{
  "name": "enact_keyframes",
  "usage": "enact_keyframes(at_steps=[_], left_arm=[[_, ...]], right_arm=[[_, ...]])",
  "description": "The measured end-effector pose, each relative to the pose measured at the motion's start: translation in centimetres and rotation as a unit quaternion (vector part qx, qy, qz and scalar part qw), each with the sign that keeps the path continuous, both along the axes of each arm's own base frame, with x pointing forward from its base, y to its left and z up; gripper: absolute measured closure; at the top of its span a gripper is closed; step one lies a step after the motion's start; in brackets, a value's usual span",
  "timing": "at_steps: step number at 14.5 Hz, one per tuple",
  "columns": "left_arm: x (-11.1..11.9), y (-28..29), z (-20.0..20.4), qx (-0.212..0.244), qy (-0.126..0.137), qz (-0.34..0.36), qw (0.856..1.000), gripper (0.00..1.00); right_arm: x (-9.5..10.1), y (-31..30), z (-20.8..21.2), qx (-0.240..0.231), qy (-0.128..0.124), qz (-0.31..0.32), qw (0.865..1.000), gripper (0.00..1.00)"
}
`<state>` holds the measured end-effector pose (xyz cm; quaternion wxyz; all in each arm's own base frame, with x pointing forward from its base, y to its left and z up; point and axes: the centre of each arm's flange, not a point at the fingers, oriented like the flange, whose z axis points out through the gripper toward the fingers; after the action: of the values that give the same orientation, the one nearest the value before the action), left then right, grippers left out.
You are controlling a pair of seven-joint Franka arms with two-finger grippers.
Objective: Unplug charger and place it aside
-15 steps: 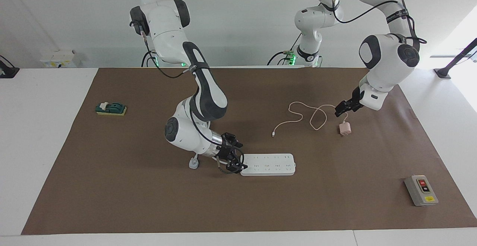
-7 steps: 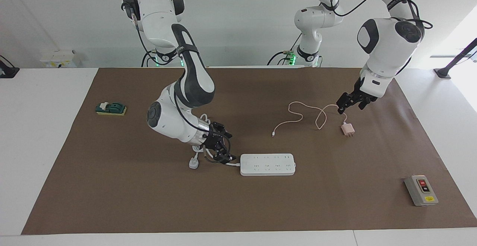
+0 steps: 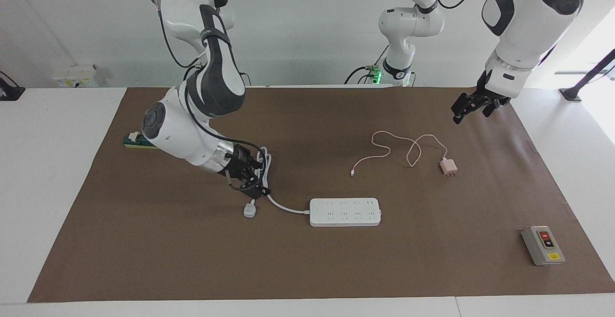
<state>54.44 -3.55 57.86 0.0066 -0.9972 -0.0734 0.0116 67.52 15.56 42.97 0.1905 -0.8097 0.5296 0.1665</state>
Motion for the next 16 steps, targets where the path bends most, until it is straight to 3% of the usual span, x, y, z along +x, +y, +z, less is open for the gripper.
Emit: enact_keyframes(at_steps=[3,6,9,12,16], left_arm=[[-0.3,-0.2,1.0,0.001,0.008,-0.010,1.000,0.00],[-0.3,-1.0,0.7,0.000,0.014,-0.039,0.999,0.00],[-0.4,-1.8,0.3,-0.001,0.024,-0.061,0.998,0.00],[-1.1,-1.8,0.1,0.000,0.051,-0.064,0.997,0.00],[-1.2,-1.9,0.3,0.000,0.055,-0.065,0.996,0.00]], right_arm=[[-0.5,-5.7,2.3,-0.026,-0.041,0.090,0.995,0.00],[-1.1,-10.1,3.4,-0.048,-0.073,0.180,0.980,0.00],[-1.9,-11.7,4.9,-0.080,-0.100,0.269,0.955,0.00],[-2.6,-12.9,6.9,-0.103,-0.125,0.337,0.927,0.00],[-3.9,-17.4,9.8,-0.119,-0.151,0.406,0.893,0.00]])
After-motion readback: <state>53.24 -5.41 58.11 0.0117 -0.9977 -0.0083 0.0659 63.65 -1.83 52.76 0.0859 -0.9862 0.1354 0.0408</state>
